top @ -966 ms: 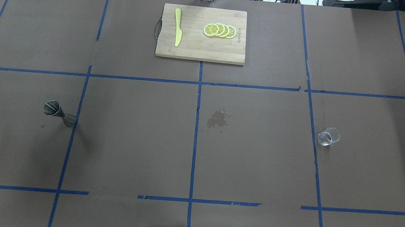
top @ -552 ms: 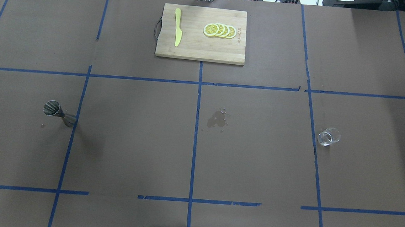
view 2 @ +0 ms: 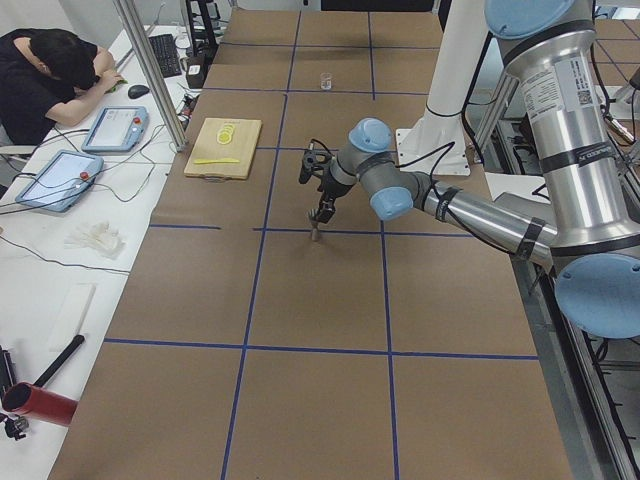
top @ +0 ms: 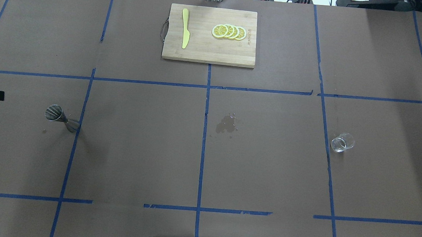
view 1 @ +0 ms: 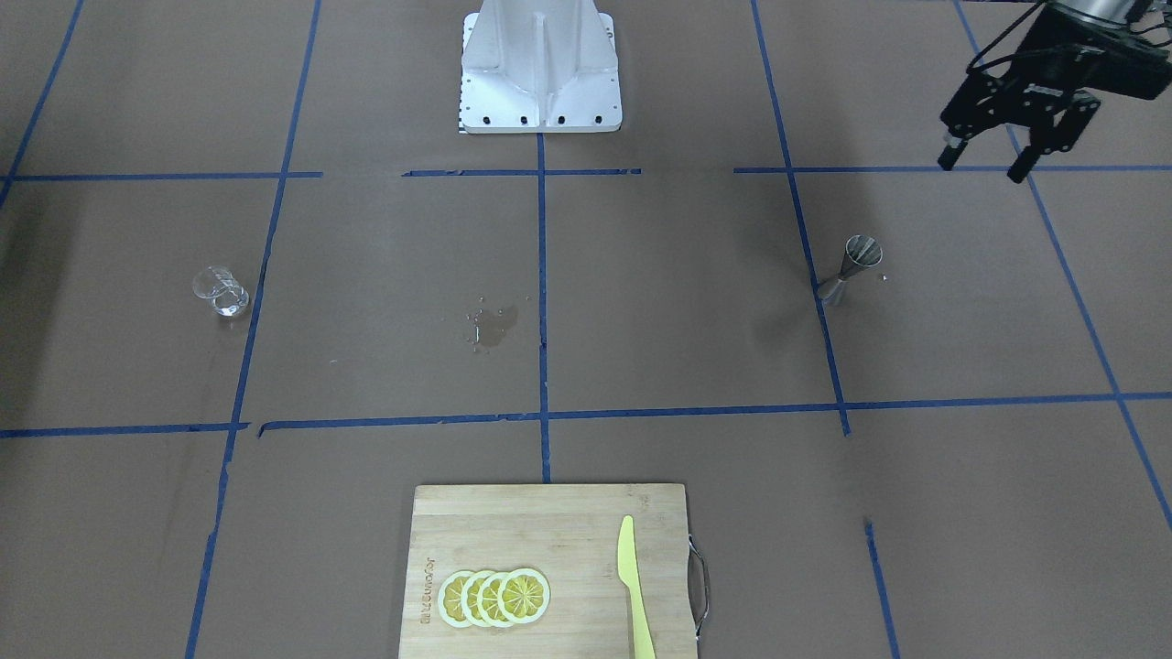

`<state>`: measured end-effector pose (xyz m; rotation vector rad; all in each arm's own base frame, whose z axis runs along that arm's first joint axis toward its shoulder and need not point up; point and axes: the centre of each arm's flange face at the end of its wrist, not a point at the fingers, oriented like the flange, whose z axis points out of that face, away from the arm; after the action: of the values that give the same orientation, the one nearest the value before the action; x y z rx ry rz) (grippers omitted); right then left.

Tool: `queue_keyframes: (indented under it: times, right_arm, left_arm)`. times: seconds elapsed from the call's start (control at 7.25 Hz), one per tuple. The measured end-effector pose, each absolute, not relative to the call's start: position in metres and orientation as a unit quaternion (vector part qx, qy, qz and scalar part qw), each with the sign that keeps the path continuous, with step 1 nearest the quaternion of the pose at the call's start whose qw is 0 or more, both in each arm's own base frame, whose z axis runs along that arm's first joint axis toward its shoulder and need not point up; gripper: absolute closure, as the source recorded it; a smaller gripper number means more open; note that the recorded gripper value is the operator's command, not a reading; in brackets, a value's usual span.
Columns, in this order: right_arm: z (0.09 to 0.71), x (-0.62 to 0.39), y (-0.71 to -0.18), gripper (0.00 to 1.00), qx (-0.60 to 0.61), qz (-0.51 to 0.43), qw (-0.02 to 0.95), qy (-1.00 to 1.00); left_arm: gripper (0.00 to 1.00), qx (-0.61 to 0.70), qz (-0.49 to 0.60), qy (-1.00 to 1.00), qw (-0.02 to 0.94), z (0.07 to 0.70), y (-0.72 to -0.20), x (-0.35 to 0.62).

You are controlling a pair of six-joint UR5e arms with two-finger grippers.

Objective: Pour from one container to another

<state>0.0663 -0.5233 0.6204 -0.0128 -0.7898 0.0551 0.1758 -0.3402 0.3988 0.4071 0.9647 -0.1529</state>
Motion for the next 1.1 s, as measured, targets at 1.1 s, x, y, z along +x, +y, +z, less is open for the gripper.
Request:
queue_keyframes:
  times: [1.1]
  right_arm:
    - [0.589, 0.051, -0.540, 0.00, -0.001, 0.043, 0.915, -0.401]
  left_arm:
    - [0.01, 0.306, -0.255, 0.295, 0.868, 0.409, -0.248, 0.389]
